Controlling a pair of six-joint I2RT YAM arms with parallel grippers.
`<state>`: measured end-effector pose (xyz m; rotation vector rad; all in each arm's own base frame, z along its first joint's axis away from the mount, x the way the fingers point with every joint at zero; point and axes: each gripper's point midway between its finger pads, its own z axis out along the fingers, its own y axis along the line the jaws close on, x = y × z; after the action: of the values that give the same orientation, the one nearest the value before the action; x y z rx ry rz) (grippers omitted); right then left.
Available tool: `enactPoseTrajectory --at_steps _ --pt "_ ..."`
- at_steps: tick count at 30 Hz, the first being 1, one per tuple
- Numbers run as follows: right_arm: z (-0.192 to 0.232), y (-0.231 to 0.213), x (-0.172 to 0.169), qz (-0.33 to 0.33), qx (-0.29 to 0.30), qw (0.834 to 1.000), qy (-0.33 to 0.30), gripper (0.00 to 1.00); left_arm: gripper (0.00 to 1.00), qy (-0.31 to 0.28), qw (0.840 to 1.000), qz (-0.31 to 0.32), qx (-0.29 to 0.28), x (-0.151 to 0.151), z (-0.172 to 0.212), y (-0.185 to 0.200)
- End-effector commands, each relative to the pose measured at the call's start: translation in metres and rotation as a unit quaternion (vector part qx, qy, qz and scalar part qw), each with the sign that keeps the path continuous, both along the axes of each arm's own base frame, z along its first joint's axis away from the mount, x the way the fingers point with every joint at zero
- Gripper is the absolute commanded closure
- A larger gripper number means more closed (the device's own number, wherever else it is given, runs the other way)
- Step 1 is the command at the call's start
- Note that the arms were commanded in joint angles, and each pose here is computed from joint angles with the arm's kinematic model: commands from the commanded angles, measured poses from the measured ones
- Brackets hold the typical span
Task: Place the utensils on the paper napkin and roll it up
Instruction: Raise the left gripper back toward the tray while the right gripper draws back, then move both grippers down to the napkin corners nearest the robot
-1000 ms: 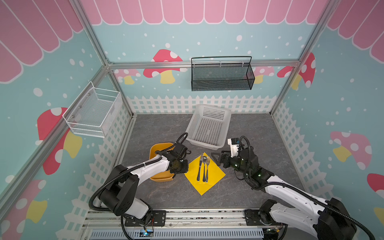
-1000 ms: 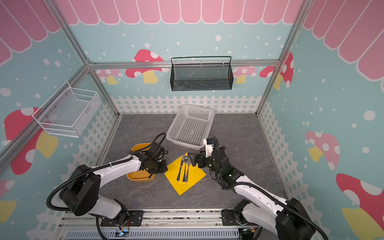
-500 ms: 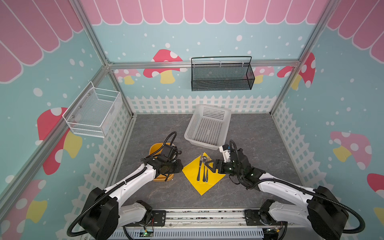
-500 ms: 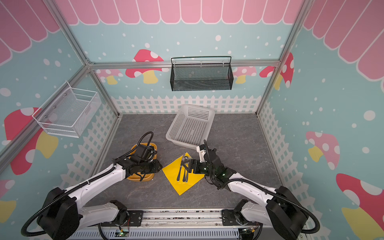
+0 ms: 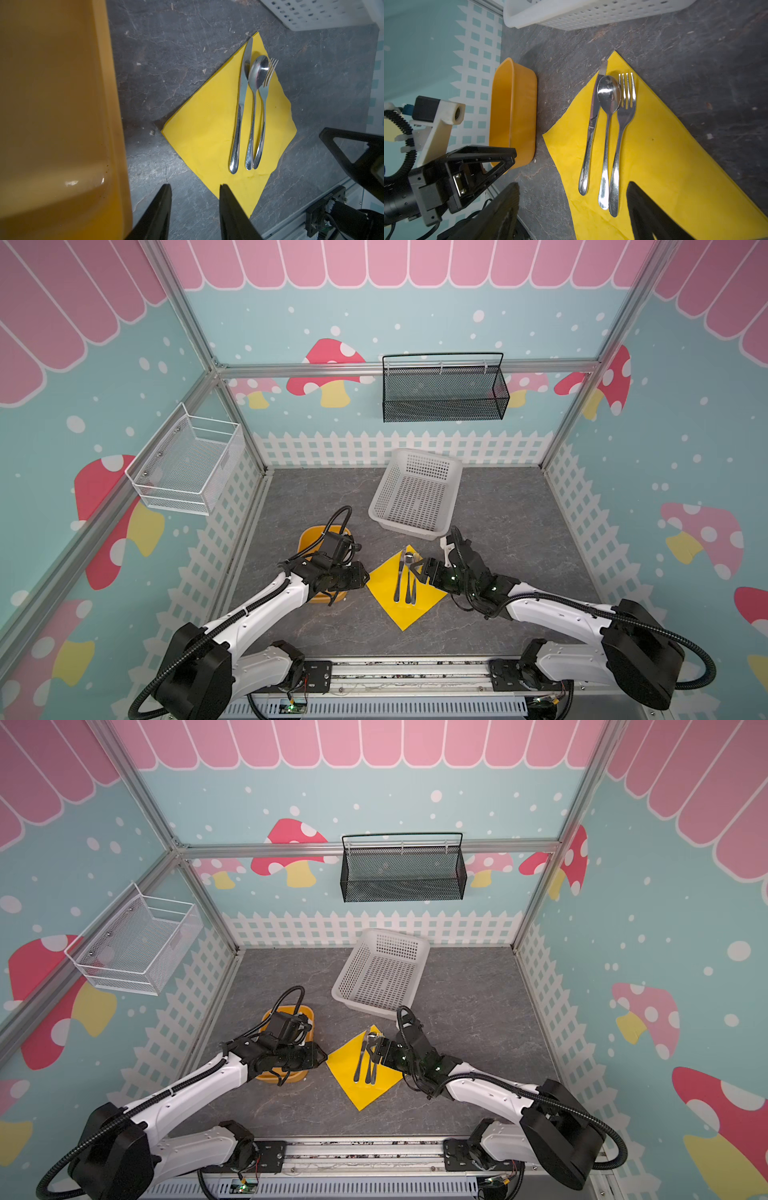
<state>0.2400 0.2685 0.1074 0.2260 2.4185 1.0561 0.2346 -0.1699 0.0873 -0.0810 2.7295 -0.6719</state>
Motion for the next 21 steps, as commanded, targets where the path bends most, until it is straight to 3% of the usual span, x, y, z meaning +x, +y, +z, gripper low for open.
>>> enactPoseTrajectory --at_steps 1,10,15,21 --pt "-0.017 -0.006 -0.009 -0.015 0.006 0.999 0.035 0.18 0.59 0.0 1.0 -0.008 -0.025 0.002 0.014 -0.009" --pt "-0.032 0.009 -0.017 0.027 0.013 0.997 0.065 0.19 0.63 0.063 0.996 -0.012 -0.063 -0.02 0.029 -0.018" --pt "-0.049 -0.005 -0.016 0.019 -0.018 0.998 0.061 0.19 0.64 0.04 0.998 0.013 -0.053 -0.006 0.031 -0.015" --pt "-0.063 -0.015 -0.028 0.084 -0.032 0.994 0.066 0.18 0.64 0.045 0.998 0.027 -0.035 -0.012 0.015 -0.012"
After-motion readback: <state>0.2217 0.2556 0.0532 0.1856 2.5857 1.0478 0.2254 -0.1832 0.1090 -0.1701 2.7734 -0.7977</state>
